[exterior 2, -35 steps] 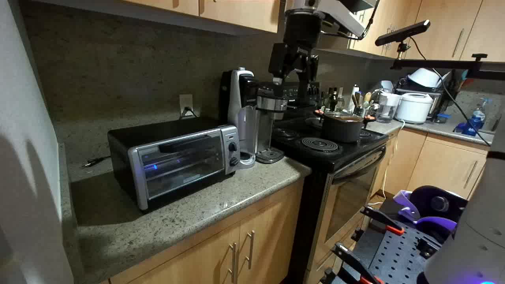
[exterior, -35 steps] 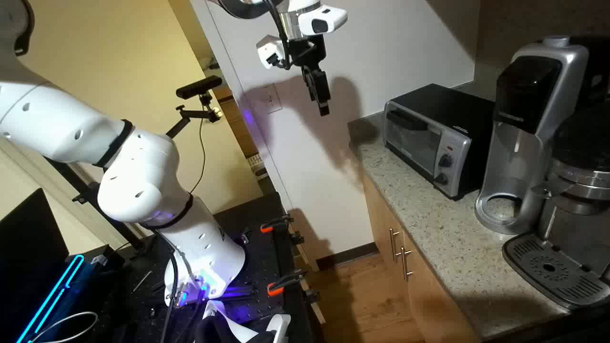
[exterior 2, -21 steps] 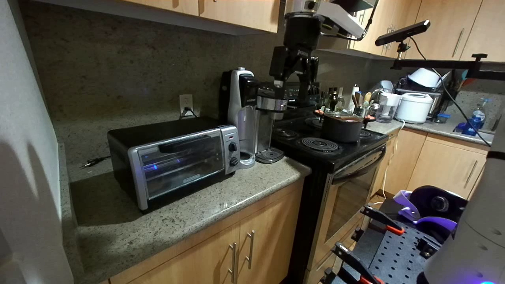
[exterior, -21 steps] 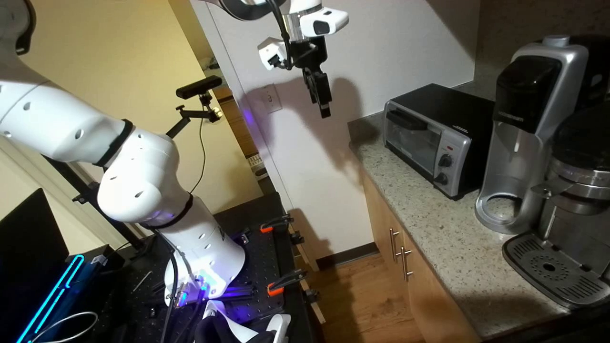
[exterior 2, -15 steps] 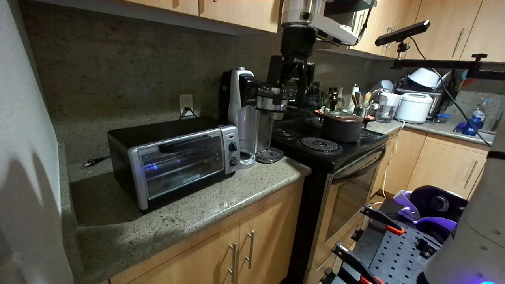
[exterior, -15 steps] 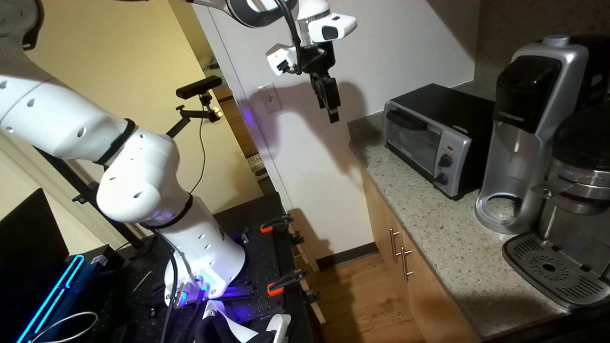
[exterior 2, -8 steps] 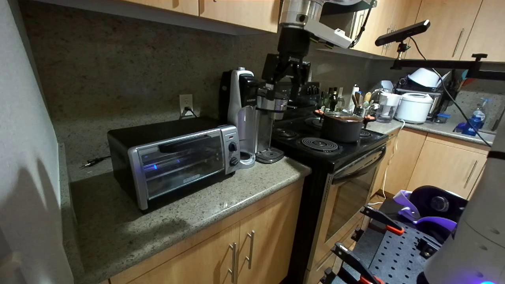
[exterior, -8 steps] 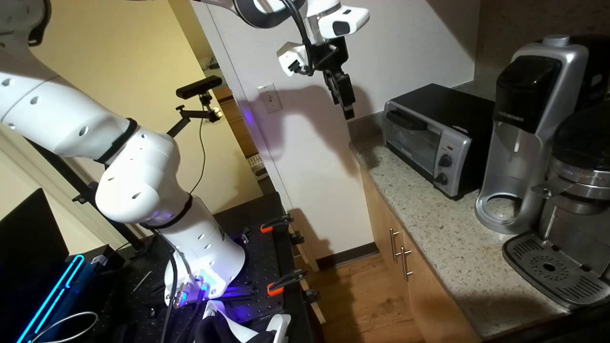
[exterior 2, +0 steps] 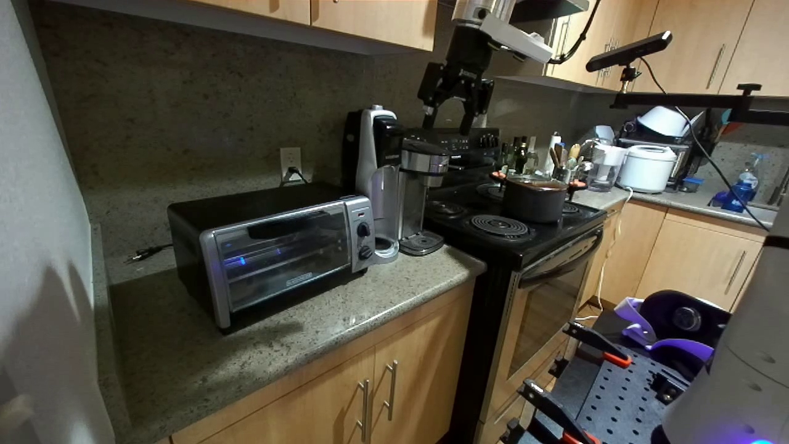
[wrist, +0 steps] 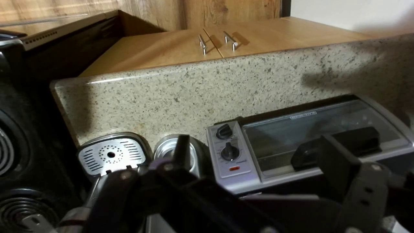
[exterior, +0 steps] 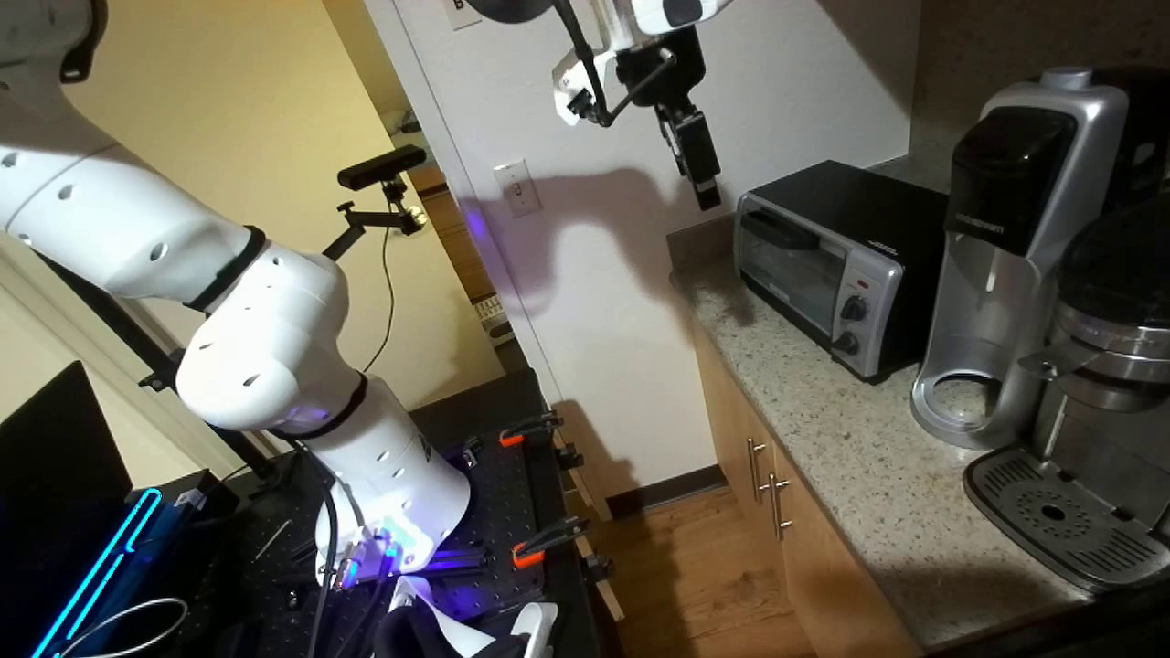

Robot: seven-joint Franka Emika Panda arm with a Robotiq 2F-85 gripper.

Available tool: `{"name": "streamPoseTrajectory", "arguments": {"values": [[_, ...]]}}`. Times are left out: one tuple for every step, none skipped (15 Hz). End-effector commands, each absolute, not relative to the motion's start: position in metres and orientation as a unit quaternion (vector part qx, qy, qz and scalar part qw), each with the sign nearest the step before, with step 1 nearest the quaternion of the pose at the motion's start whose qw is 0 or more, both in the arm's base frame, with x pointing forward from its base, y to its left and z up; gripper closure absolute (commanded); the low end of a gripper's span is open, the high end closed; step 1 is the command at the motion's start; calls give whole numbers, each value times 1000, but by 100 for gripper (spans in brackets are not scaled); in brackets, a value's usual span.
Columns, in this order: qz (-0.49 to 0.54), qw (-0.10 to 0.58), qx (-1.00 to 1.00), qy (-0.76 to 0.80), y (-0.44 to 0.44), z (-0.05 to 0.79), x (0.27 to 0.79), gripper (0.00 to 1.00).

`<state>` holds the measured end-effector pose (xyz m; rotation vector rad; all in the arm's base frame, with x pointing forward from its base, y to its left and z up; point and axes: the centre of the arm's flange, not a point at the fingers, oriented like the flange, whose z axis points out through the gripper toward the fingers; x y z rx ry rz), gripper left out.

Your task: Open the top of the coffee machine

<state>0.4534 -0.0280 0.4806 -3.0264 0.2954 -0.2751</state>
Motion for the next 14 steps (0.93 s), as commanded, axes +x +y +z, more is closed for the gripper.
{"name": "streamPoseTrajectory", "arguments": {"values": [[-109, 43, -983, 139, -61, 489, 468, 0], [-113, 43, -981, 150, -72, 491, 469, 0], [-117, 43, -979, 161, -83, 492, 470, 0], [-120, 42, -977, 171, -94, 493, 472, 0], [-123, 42, -975, 179, -104, 493, 473, 0], [-122, 43, -974, 185, -110, 494, 474, 0], [-116, 49, -975, 184, -112, 494, 473, 0], [-107, 59, -977, 176, -108, 495, 469, 0], [-115, 50, -976, 179, -110, 490, 464, 0], [-113, 52, -976, 180, -110, 490, 465, 0], [-113, 52, -976, 180, -110, 490, 465, 0], [-113, 52, -976, 179, -109, 490, 465, 0], [-113, 52, -976, 178, -108, 490, 466, 0], [-113, 47, -975, 186, -108, 488, 471, 0]]}}
